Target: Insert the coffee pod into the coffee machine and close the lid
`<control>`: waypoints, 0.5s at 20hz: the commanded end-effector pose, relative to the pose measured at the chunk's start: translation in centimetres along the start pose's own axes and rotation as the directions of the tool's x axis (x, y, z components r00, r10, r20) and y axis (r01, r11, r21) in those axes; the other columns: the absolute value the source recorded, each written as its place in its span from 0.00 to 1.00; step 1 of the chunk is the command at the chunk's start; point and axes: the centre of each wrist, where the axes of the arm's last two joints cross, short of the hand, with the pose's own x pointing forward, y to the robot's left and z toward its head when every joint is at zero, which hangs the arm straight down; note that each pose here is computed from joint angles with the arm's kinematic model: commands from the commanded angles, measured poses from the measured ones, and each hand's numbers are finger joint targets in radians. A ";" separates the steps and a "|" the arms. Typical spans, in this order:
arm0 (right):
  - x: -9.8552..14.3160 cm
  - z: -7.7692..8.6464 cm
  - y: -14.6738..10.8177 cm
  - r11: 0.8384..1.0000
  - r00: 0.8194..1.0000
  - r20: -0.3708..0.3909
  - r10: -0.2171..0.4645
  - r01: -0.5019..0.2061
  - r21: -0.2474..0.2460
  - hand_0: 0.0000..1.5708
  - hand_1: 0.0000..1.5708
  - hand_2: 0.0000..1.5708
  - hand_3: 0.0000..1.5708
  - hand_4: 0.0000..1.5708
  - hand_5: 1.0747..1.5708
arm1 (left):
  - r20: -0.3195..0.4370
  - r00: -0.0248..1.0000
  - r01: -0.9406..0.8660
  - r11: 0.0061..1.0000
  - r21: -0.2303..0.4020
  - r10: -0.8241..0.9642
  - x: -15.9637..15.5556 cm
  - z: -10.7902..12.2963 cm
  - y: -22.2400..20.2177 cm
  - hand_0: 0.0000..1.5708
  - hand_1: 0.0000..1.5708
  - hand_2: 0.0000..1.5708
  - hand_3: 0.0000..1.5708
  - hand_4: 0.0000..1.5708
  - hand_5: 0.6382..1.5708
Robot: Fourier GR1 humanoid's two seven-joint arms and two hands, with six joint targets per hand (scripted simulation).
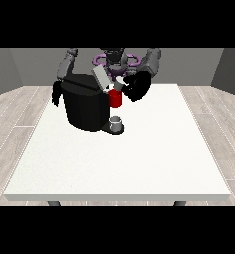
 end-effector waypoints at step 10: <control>0.6 -1.9 0.8 1.000 0.999 0.032 -0.013 0.013 0.000 0.00 0.00 0.00 0.00 0.17 1.00 | 0.036 0.999 0.034 0.995 0.094 -0.037 1.3 -0.3 1.5 0.91 0.91 0.92 0.89 0.38 1.00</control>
